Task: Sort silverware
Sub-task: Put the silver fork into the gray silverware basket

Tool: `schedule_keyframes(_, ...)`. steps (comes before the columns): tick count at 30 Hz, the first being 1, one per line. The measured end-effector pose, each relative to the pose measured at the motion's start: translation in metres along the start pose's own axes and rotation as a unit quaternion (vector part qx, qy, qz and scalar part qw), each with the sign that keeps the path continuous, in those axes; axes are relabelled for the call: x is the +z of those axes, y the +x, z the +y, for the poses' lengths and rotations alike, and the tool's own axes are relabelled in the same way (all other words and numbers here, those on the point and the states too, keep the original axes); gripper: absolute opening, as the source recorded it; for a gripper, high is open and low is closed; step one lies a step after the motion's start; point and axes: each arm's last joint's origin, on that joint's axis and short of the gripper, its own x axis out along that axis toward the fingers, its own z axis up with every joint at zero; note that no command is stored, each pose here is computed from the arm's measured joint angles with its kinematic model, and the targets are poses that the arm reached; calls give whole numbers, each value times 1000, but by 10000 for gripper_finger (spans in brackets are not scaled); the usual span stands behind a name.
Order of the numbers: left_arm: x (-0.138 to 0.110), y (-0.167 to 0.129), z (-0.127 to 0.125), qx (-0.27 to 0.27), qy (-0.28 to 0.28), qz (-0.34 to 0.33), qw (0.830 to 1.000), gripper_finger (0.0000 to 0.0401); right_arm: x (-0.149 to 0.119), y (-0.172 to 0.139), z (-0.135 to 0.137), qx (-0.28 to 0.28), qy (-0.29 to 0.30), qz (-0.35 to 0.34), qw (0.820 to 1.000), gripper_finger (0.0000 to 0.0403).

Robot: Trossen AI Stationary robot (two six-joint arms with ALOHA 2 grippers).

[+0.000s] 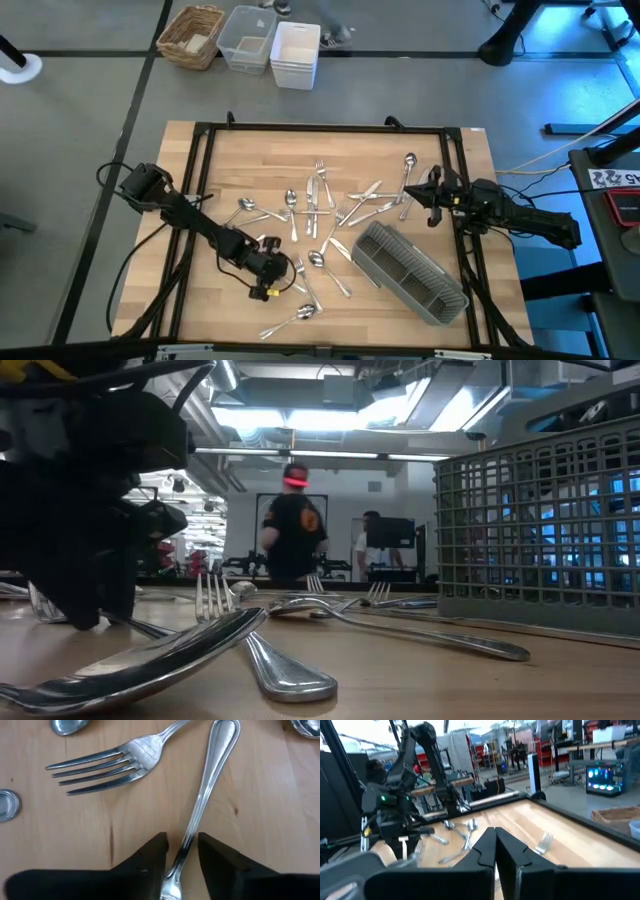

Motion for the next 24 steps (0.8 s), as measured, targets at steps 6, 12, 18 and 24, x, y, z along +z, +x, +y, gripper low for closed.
schedule_keyframes(6, 0, 0, 0, 3, -5, -1, 1000, 11, 9, -1, 2, 11, 26, -47, 999, 8)
schedule_keyframes(12, 2, -1, 0, 7, -11, -2, 1000, 14, 24, -4, 5, 9, 39, -44, 998, 8)
schedule_keyframes(18, 17, -4, -4, 2, 4, -22, 1000, 9, 42, -9, 9, 9, 37, -42, 998, 8)
schedule_keyframes(24, 32, -12, -9, -1, 4, -29, 1000, 6, 50, -12, 10, 9, 37, -44, 998, 8)
